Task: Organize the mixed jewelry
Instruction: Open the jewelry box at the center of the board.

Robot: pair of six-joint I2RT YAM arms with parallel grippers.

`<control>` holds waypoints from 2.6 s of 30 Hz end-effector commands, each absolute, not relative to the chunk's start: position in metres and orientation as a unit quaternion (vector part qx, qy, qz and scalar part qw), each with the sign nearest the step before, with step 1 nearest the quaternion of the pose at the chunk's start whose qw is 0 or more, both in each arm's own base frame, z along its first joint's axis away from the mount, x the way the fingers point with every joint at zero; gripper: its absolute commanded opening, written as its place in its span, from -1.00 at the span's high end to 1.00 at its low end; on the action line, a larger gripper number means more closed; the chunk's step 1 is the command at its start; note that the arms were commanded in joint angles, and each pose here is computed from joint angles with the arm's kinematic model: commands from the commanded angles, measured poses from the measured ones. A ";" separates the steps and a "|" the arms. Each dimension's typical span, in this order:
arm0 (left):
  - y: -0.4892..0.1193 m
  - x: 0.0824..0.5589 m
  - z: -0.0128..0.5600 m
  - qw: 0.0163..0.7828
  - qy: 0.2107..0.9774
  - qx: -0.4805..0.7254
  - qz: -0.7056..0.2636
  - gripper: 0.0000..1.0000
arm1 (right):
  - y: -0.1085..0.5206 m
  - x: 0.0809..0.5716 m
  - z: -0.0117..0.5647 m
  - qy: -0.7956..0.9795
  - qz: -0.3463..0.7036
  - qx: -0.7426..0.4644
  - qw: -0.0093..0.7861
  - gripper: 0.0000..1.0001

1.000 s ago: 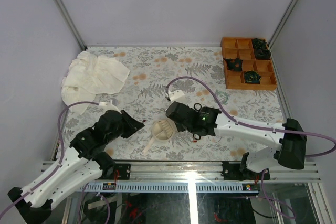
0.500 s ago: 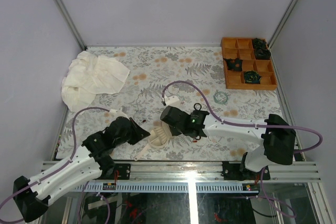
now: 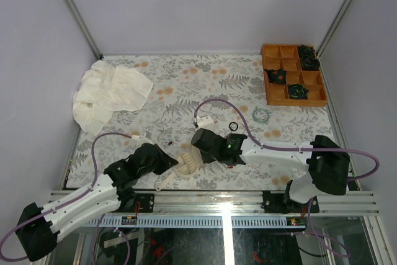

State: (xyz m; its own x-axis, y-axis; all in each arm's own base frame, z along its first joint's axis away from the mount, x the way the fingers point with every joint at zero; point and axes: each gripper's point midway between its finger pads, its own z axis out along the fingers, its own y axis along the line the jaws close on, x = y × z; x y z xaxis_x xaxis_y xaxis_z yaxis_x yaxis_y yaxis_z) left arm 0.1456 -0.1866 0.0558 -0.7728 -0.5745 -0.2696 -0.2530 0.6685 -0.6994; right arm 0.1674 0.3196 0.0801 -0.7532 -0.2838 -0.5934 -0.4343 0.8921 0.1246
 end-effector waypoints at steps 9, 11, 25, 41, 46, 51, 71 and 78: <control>-0.174 0.147 0.028 0.253 0.876 -0.264 -0.314 1.00 | 0.323 0.167 0.091 0.918 0.183 -0.167 0.310 1.00; -0.172 0.146 0.026 0.254 0.877 -0.267 -0.309 1.00 | 0.319 0.165 0.087 0.918 0.187 -0.166 0.307 1.00; -0.164 0.142 0.015 0.252 0.882 -0.271 -0.292 1.00 | 0.275 0.160 0.048 0.928 0.148 -0.161 0.302 0.68; -0.159 0.140 0.008 0.251 0.887 -0.272 -0.276 1.00 | 0.254 0.174 0.042 0.926 0.074 -0.176 0.326 0.08; -0.158 0.139 0.006 0.249 0.888 -0.272 -0.273 1.00 | 0.254 0.178 0.055 0.920 0.072 -0.184 0.338 -0.04; -0.158 0.140 0.007 0.250 0.889 -0.271 -0.273 1.00 | 0.246 0.180 0.050 0.923 0.049 -0.183 0.335 -0.03; -0.157 0.138 0.003 0.247 0.890 -0.272 -0.271 1.00 | 0.251 0.170 0.016 0.935 0.041 -0.197 0.291 0.14; -0.159 0.140 0.011 0.251 0.887 -0.269 -0.278 1.00 | 0.262 0.177 0.054 0.923 0.075 -0.196 0.323 0.14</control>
